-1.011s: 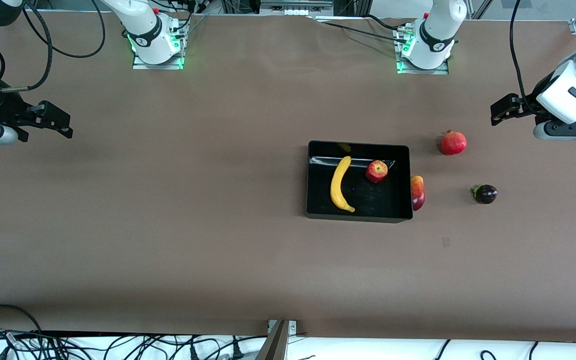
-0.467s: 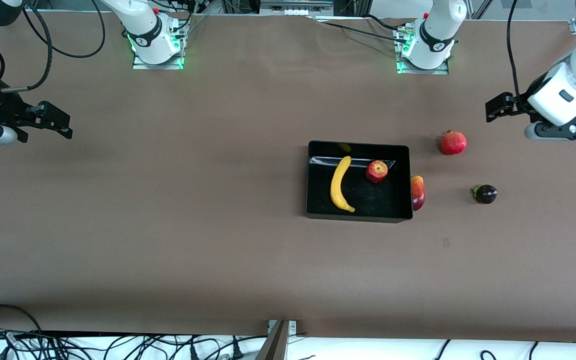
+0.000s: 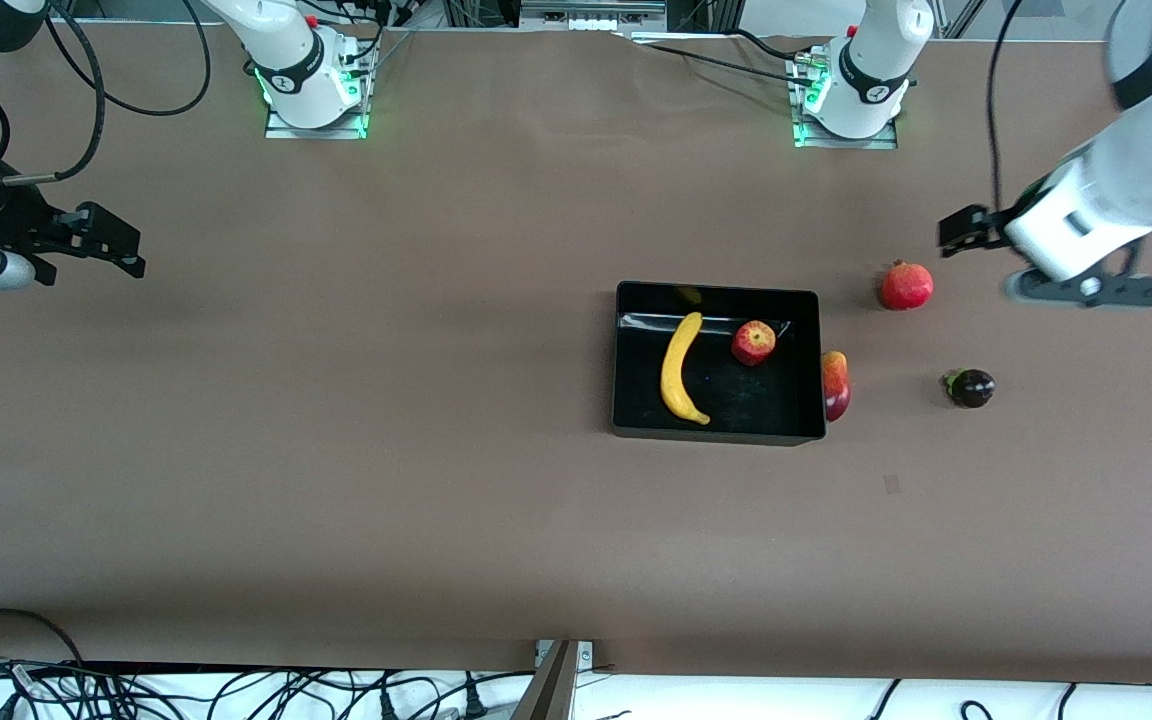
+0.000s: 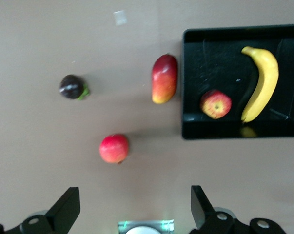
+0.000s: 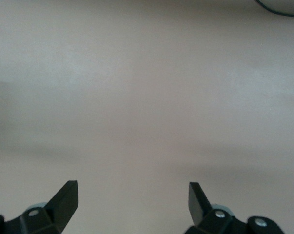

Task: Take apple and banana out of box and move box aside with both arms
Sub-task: 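Move the left gripper toward the red apple in the black tray, then grasp the red apple in the tray with the left gripper and lift, then place the apple beside the mango outside the tray, open the left gripper, then lower the left gripper into the tray and grasp the yellow banana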

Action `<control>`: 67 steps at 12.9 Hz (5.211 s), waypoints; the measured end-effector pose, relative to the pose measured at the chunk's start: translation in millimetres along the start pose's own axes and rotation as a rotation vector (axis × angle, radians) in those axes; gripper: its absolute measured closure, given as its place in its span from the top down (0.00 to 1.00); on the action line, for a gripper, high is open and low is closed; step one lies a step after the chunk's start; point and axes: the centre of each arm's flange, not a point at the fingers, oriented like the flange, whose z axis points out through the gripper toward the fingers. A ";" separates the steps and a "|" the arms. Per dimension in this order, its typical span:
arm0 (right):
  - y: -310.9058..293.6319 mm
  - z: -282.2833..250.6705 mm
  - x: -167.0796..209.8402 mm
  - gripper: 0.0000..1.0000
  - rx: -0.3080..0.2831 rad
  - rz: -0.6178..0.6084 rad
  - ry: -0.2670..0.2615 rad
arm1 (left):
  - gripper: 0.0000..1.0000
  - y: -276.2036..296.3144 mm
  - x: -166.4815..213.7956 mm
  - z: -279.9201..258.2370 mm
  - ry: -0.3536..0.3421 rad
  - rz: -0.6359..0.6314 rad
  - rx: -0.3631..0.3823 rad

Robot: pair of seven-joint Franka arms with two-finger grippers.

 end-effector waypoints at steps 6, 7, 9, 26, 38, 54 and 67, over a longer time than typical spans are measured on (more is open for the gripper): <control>0.0 -0.1 0.0 1.00 0.000 0.000 0.000 | 1.00 124.6 62.1 145.6 0.051 -0.074 -0.010; 0.0 -0.2 0.0 1.00 0.000 0.000 0.000 | 1.00 139.0 60.8 170.5 0.070 -0.078 -0.016; 0.0 -0.2 0.0 1.00 0.000 0.000 0.000 | 1.00 152.7 50.5 218.0 0.103 -0.070 -0.028; 0.0 -0.1 0.0 1.00 0.000 0.000 0.000 | 0.70 142.3 30.2 196.6 0.082 -0.035 0.051; 0.2 -0.1 0.0 1.00 0.000 0.000 0.000 | 0.70 -13.7 -15.8 345.9 0.063 0.087 0.021; 0.2 -0.1 0.0 1.00 0.000 0.000 0.000 | 1.00 172.8 59.8 198.6 0.126 0.033 -0.124; 0.2 -0.1 0.0 1.00 0.000 0.000 0.000 | 0.35 241.8 72.1 329.8 0.125 0.014 -0.175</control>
